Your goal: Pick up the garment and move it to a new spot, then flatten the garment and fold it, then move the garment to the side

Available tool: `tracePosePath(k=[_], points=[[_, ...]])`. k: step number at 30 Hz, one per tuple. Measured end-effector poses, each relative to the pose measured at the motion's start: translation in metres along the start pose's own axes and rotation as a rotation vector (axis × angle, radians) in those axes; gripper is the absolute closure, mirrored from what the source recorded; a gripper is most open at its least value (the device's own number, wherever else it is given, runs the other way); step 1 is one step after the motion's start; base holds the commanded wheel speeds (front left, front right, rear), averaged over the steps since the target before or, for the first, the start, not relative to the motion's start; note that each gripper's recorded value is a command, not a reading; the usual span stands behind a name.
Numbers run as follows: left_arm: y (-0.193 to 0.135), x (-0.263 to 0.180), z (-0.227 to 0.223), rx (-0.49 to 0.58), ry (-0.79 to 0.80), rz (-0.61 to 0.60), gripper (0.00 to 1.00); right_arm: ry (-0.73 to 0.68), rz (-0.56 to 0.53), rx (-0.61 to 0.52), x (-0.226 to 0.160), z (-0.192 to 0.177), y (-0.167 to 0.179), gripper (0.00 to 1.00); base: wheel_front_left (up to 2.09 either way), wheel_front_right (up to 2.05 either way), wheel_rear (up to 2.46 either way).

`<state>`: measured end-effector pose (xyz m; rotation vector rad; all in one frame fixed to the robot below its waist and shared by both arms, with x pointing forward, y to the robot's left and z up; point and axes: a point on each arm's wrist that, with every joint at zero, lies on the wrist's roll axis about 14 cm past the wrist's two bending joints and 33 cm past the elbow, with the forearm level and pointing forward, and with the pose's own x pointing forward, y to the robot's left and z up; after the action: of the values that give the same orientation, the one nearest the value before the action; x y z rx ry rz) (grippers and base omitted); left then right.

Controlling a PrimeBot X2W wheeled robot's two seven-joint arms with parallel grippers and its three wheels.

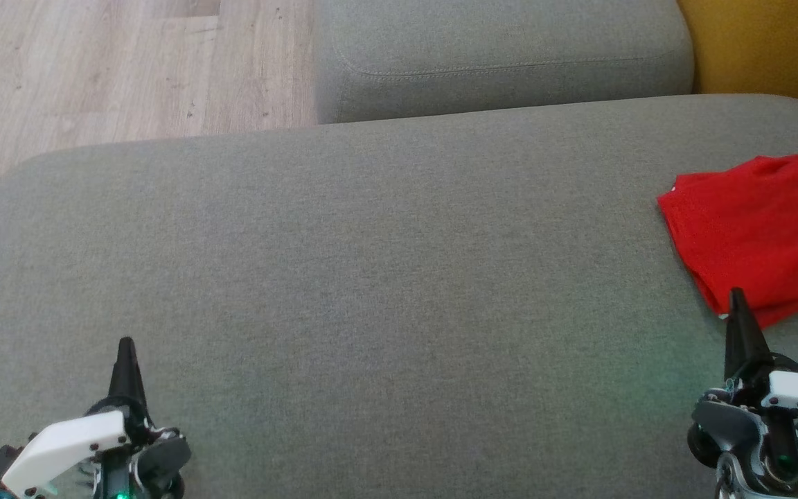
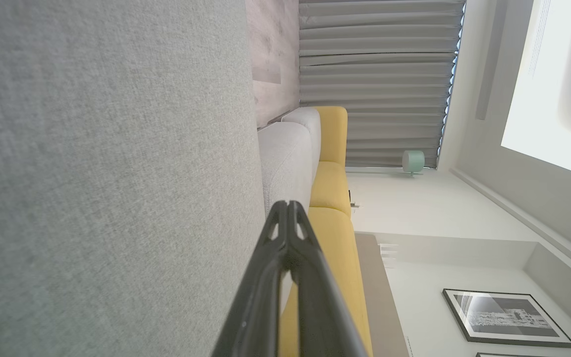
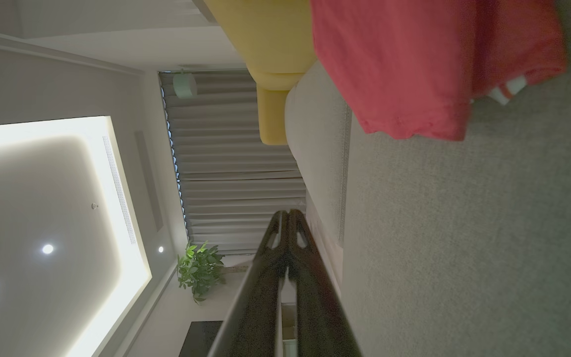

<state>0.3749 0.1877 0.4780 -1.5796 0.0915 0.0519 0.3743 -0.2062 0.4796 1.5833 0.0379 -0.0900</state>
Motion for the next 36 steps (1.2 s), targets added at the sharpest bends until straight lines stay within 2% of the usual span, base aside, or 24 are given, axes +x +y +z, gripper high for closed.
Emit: tracePosePath(k=[36], points=[[-0.0001,-0.0002,0.0021,-0.008,-0.004,-0.001,1.0,0.003,-0.001,0.0,-0.0002,0.0008,-0.0002,1.0,0.0,0.0,0.0]])
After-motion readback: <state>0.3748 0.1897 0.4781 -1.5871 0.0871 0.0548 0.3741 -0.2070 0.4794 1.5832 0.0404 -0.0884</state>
